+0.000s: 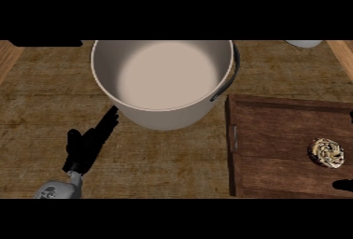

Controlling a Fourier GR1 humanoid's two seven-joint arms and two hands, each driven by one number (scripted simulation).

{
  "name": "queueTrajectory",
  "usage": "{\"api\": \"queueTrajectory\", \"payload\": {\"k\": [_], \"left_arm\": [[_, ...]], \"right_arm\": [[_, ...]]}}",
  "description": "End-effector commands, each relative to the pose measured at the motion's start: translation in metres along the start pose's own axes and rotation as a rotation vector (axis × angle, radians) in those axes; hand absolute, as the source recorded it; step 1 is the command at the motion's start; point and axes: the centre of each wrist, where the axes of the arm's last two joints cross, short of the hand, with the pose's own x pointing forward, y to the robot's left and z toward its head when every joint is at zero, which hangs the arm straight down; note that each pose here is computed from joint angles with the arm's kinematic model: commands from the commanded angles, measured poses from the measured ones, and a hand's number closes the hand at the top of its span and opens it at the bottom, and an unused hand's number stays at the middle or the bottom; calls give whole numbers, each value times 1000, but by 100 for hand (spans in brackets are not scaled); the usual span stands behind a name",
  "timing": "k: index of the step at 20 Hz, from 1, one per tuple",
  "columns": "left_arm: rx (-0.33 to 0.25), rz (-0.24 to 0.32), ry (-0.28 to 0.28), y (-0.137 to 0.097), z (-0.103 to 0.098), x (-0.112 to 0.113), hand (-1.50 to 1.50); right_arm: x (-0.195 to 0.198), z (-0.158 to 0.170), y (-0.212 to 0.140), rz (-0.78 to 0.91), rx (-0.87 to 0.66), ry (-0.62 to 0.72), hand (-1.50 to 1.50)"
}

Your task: Pick the cupcake from the tray and place it in the pot

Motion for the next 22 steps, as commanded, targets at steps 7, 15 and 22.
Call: {"api": "queueTrajectory", "payload": {"k": [7, 15, 22], "left_arm": [[-1, 7, 20, -20, -1, -7, 0], [4, -3, 26, -3, 5, 13, 0], [7, 7, 41, 4, -14, -2, 0]], "right_arm": [[-42, -8, -5, -228, 54, -103, -150], [-80, -11, 28, -371, 79, -92, -150], [-81, -37, 45, -467, 122, -80, -150]]}}
